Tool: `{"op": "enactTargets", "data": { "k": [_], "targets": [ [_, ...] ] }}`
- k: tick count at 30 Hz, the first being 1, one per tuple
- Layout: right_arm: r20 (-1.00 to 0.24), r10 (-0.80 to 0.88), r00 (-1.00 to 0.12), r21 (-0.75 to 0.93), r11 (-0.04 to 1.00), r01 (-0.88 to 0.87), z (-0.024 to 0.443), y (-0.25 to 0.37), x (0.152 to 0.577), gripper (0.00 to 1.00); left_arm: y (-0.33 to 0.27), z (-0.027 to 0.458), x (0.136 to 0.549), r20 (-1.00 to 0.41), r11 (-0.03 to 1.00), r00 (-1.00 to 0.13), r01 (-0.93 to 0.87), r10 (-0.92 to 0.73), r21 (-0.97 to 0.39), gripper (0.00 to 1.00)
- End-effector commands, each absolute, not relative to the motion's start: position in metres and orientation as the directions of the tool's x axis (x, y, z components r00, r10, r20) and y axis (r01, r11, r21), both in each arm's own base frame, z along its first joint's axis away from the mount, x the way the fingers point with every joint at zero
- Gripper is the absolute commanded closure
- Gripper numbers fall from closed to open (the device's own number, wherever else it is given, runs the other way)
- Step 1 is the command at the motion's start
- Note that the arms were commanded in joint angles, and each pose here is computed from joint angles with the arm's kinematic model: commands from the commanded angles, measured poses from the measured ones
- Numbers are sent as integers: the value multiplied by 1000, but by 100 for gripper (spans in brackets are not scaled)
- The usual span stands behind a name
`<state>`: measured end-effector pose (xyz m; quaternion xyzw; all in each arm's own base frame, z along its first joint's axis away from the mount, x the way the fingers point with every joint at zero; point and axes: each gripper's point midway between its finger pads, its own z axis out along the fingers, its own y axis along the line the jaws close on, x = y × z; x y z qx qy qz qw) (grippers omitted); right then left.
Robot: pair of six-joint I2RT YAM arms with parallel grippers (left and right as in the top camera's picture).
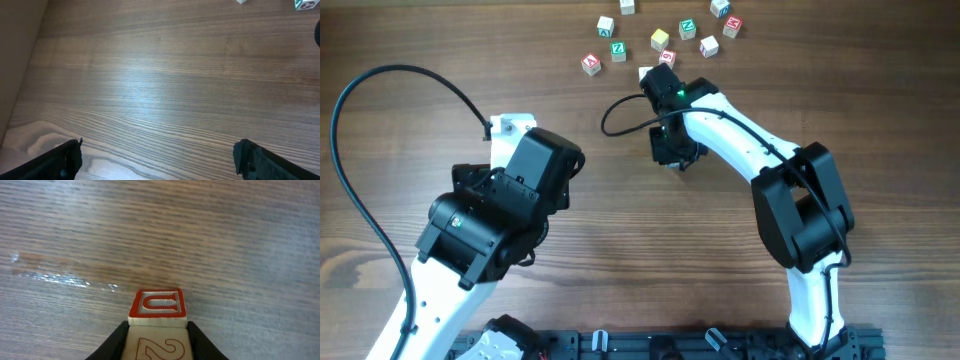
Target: Form a tower
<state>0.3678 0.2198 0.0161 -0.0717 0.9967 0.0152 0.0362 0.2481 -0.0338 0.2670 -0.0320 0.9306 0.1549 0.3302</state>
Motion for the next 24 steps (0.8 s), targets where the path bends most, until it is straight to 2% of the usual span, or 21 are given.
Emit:
{"op": "enactTargets", "data": {
  "k": [1,5,12,17,24],
  "targets": [
    [-68,-85,-994,-26,996,-83,11,212,369,85,-32,269,247,-631,950,-775,-161,46,267,0],
    [-67,-57,-996,-36,998,-55,13,210,369,85,-32,269,247,-631,950,-775,-161,46,267,0],
    [-54,137,-989,-52,989,140,12,192,370,85,-32,269,247,-630,950,-775,-161,46,267,0],
    [-54,133,-990,-37,990,135,12,195,371,87,-32,269,247,-631,950,-775,-161,46,267,0],
    [-55,93,-994,-16,995,94,12,199,373,76,-32,269,247,-631,950,-775,-161,46,267,0]
  ]
}}
